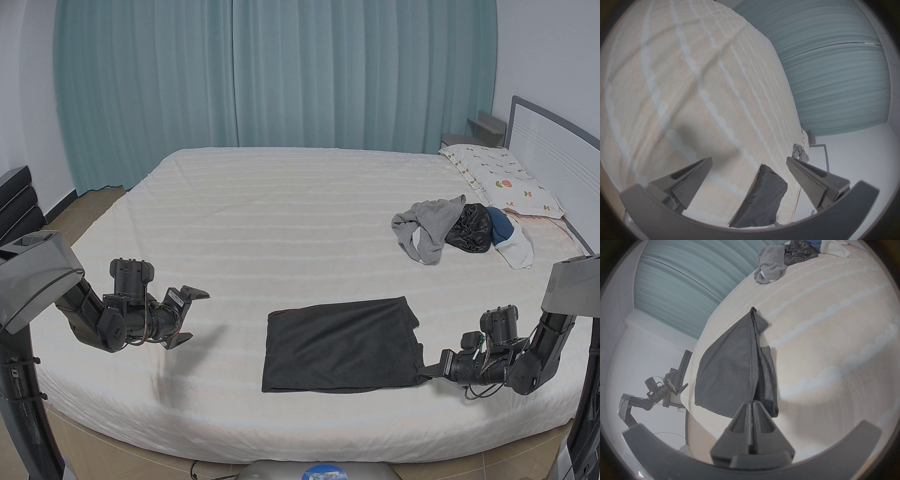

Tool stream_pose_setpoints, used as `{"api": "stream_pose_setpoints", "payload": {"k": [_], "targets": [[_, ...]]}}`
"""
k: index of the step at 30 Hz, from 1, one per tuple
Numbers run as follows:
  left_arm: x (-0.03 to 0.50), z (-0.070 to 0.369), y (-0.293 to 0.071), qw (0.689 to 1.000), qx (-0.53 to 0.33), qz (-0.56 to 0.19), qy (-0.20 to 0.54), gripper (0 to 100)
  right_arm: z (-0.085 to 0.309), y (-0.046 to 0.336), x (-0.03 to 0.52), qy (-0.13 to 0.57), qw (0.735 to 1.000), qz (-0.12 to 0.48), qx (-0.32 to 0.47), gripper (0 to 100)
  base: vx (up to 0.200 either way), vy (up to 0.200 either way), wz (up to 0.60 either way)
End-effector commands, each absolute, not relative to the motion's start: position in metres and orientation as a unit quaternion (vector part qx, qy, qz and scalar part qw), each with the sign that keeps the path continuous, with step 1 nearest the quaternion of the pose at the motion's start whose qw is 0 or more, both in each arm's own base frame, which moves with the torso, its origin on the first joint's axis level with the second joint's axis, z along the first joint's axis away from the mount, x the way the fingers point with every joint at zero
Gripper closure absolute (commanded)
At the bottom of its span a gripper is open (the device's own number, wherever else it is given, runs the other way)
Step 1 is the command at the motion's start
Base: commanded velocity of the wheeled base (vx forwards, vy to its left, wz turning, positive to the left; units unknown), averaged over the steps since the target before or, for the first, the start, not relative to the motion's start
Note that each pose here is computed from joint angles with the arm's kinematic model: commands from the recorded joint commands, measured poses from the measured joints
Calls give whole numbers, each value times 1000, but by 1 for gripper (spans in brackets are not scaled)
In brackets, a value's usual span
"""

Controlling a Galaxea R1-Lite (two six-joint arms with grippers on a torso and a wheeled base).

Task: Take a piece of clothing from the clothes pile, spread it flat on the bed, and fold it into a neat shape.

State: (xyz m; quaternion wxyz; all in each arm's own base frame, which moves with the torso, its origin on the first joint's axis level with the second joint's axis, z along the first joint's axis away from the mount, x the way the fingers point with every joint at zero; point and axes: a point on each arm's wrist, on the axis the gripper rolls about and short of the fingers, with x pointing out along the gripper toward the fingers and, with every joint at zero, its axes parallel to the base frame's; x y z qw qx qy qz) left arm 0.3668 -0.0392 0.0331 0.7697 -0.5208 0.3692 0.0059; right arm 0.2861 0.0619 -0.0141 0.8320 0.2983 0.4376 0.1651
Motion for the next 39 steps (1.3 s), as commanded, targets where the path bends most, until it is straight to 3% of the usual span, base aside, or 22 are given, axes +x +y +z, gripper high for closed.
{"api": "stream_pose_setpoints", "payload": {"k": [1, 22, 23, 29, 33, 39], "targets": [[367, 33, -39, 770, -521, 6, 369, 0, -10, 58, 283, 435, 834, 162, 298, 100, 0, 0, 0], [367, 33, -39, 770, -521, 6, 369, 0, -10, 45, 272, 453, 839, 160, 257, 100, 0, 0, 0], [367, 33, -39, 770, -521, 6, 369, 0, -10, 45, 272, 453, 839, 160, 257, 0, 0, 0, 0], [367, 33, -39, 770, -521, 6, 369, 0, -4, 40, 286, 428, 849, 160, 266, 0, 0, 0, 0], [367, 33, -39, 769, -522, 6, 369, 0, -2, 47, 333, 397, 846, 145, 324, 0, 0, 0, 0], [367, 33, -39, 769, -522, 6, 369, 0, -14, 53, 391, 384, 851, 115, 339, 0, 0, 0, 0]]}}
